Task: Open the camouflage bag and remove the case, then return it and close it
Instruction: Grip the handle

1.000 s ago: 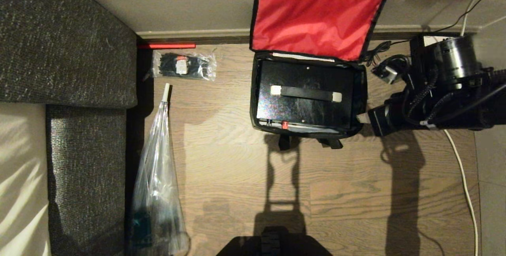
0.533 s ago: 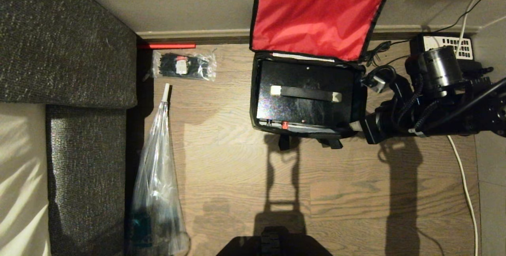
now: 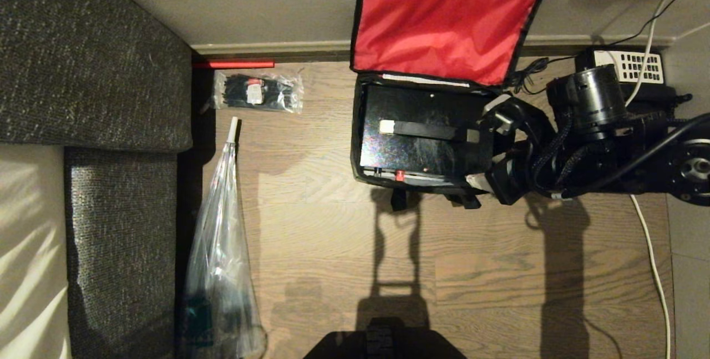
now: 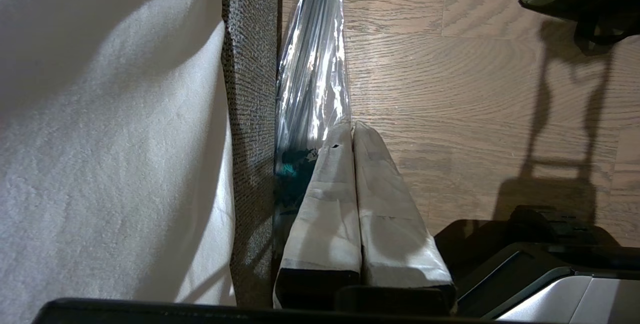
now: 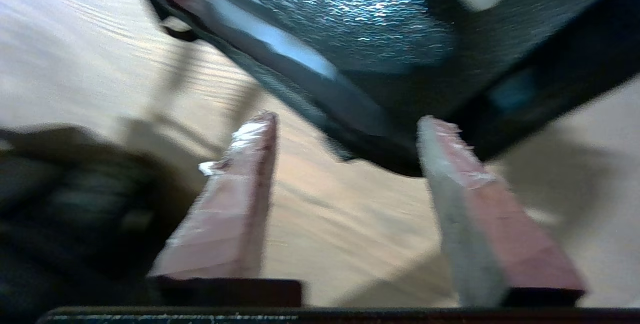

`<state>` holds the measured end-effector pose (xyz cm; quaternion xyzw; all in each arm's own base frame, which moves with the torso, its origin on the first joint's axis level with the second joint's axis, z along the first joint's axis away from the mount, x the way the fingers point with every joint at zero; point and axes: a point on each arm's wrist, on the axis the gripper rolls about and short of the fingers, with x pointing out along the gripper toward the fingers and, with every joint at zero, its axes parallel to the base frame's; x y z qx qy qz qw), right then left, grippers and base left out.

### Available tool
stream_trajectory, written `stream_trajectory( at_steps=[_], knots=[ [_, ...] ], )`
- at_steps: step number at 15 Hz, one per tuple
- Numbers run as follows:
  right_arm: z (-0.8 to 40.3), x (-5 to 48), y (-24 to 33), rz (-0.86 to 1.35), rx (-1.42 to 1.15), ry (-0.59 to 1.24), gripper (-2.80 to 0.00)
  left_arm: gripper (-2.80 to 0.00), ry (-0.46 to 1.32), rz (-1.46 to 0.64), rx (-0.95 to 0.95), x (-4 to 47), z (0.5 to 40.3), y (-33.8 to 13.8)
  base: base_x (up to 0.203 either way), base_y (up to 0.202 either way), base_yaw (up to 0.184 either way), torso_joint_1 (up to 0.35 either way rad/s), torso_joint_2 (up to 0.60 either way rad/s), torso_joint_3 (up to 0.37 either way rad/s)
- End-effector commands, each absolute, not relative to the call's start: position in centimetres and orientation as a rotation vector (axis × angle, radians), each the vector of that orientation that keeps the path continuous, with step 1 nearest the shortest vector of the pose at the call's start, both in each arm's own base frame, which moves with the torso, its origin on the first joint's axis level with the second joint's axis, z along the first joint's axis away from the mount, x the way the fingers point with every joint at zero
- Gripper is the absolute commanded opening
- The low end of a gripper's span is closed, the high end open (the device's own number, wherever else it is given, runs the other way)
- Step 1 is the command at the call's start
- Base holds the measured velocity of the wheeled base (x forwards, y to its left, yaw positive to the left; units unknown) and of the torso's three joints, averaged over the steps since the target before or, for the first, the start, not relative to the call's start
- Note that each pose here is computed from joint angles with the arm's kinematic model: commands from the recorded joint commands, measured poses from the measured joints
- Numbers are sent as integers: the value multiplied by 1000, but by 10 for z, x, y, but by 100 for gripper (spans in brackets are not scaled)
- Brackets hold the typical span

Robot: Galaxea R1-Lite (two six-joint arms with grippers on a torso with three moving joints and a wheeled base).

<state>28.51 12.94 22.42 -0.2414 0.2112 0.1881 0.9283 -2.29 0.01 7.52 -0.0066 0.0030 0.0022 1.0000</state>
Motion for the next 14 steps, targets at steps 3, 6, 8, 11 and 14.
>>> stream_trajectory(
  at_steps=[3, 6, 8, 11, 14],
  knots=[
    [224, 279, 161, 88, -801, 310, 0, -280, 5, 6, -14, -23, 75, 0, 0, 0, 0, 0, 0, 0],
    [208, 270, 189, -14, -959, 250, 0, -280, 5, 5, -14, -23, 75, 0, 0, 0, 0, 0, 0, 0],
    [199, 276, 206, -18, -976, 190, 0, -280, 6, 5, -14, -23, 75, 0, 0, 0, 0, 0, 0, 0],
    [196, 275, 217, -10, -1074, 127, 0, -280, 6, 6, -14, -23, 75, 0, 0, 0, 0, 0, 0, 0],
    [196, 279, 226, -79, -1221, 72, 0, -280, 5, 5, -14, -23, 75, 0, 0, 0, 0, 0, 0, 0]
  ],
)
